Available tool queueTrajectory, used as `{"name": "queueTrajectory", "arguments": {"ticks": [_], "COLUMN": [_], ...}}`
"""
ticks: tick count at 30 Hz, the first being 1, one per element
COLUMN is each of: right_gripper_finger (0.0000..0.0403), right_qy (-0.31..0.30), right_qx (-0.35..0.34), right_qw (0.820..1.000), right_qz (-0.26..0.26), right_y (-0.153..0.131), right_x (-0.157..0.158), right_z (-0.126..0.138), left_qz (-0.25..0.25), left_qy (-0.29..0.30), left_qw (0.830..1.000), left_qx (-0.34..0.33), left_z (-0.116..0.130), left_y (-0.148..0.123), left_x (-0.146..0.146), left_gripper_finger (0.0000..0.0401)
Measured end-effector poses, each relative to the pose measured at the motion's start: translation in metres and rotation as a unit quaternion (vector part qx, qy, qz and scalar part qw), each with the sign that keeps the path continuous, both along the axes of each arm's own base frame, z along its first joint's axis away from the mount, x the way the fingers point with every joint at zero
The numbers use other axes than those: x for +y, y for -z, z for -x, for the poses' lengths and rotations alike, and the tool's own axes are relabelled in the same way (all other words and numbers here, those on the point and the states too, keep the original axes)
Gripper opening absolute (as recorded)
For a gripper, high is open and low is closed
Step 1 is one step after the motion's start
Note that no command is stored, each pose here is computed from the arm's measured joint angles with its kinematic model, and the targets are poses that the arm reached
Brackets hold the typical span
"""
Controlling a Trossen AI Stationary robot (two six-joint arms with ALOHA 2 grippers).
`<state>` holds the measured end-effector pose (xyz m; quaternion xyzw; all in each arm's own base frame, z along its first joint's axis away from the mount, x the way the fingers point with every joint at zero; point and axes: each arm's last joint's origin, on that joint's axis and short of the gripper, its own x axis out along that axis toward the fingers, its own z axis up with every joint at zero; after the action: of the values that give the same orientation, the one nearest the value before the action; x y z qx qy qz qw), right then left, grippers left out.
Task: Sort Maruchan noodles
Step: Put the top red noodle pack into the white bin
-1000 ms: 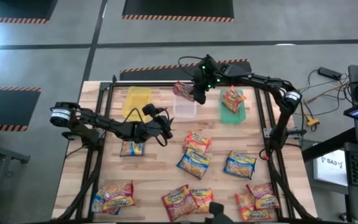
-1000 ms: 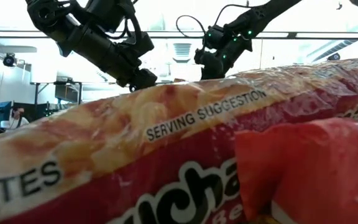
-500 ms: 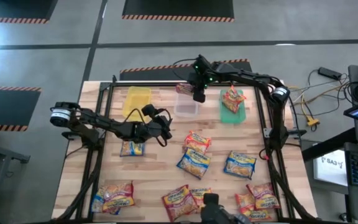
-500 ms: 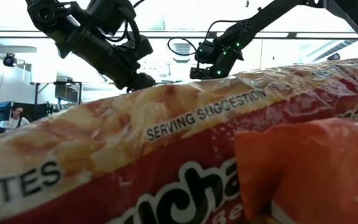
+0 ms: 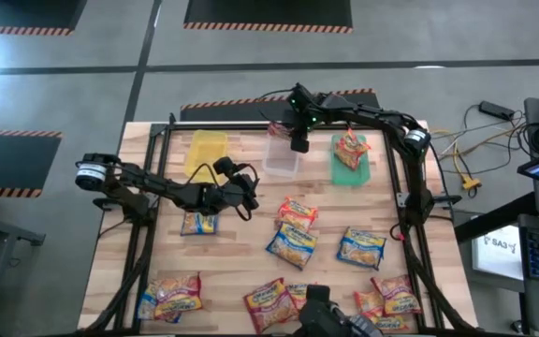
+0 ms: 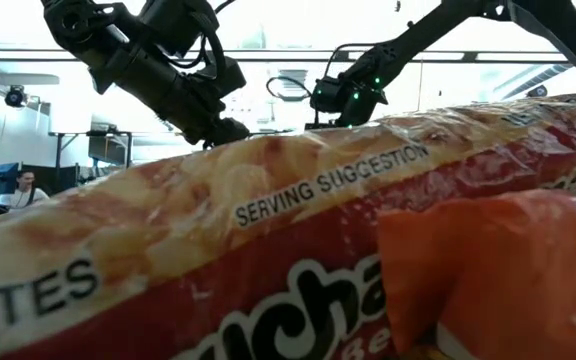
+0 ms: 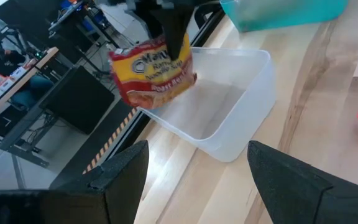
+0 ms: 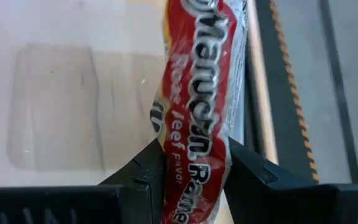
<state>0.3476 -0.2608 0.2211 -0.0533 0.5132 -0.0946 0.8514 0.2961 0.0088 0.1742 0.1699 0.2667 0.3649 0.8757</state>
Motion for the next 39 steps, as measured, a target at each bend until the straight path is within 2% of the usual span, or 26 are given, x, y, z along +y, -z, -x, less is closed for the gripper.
{"name": "queueTrajectory", "arguments": {"ticks": [5, 12, 27, 30, 35, 39], "right_gripper_finger": [0.0115, 0.0119, 0.0175, 0.0184, 0.0189, 0.0185], "right_qy": [0.000, 0.001, 0.012, 0.017, 0.040, 0.055], "right_qx": [0.006, 0.008, 0.004, 0.003, 0.015, 0.012], "right_qw": [1.000, 1.000, 1.000, 1.000, 0.997, 0.996], "right_qz": [-0.005, -0.005, -0.007, 0.005, 0.061, 0.063], "right_y": [0.008, 0.004, -0.008, -0.015, -0.025, -0.026], "right_x": [-0.003, -0.002, 0.002, 0.003, 0.001, -0.001], "right_z": [-0.001, 0.001, 0.006, 0.008, 0.011, 0.012], "left_qz": [0.000, 0.002, 0.007, 0.007, 0.007, 0.009], "left_qy": [0.000, -0.001, -0.003, -0.003, -0.003, -0.004], "left_qw": [1.000, 1.000, 1.000, 1.000, 1.000, 1.000], "left_qx": [0.002, 0.004, 0.003, 0.006, 0.006, 0.003], "left_z": [0.000, 0.001, 0.001, 0.001, 0.001, 0.001], "left_y": [0.000, 0.001, 0.002, 0.002, 0.002, 0.002], "left_x": [0.000, 0.000, 0.000, 0.000, 0.000, 0.000], "left_gripper_finger": [0.0258, 0.0258, 0.0258, 0.0258, 0.0258, 0.0258]}}
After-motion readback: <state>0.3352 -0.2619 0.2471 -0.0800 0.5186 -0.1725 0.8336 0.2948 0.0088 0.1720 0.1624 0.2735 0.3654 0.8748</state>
